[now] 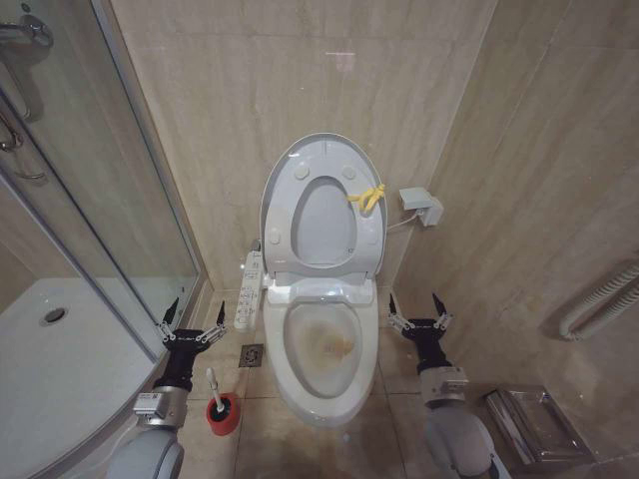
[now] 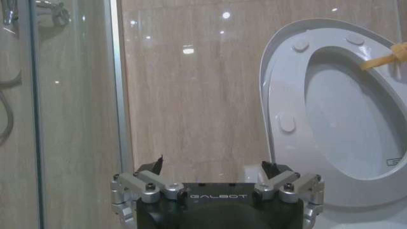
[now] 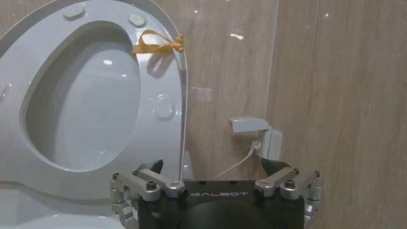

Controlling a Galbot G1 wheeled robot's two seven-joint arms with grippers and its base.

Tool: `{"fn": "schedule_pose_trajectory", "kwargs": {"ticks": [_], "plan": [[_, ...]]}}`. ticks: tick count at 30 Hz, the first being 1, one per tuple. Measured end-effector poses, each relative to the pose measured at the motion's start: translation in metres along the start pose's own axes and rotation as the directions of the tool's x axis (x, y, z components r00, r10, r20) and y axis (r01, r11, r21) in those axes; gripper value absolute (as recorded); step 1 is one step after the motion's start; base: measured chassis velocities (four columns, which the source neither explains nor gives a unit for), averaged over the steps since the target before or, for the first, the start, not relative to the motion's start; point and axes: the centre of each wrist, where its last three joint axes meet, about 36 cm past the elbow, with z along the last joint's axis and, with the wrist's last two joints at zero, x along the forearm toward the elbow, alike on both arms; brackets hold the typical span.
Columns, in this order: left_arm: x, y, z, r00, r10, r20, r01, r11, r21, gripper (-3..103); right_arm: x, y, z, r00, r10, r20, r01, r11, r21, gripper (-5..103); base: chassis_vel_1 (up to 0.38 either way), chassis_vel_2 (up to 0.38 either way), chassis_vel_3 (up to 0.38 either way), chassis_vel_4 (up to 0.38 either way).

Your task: Open the toilet lid, clean the toilet bowl with a toilet brush, close the toilet lid, and flush.

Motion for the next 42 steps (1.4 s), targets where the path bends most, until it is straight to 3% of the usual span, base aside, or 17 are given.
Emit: {"fn": "schedule_pose_trajectory", "kwargs": {"ticks": [42], "plan": [[0.0, 0.0, 0.0, 1.0, 0.0, 0.0, 0.0, 1.0, 0.0, 100, 0.0, 0.0, 0.0, 1.0, 0.0, 0.0, 0.0, 1.0, 0.0, 100, 0.0, 0.0, 0.0, 0.0]]}}
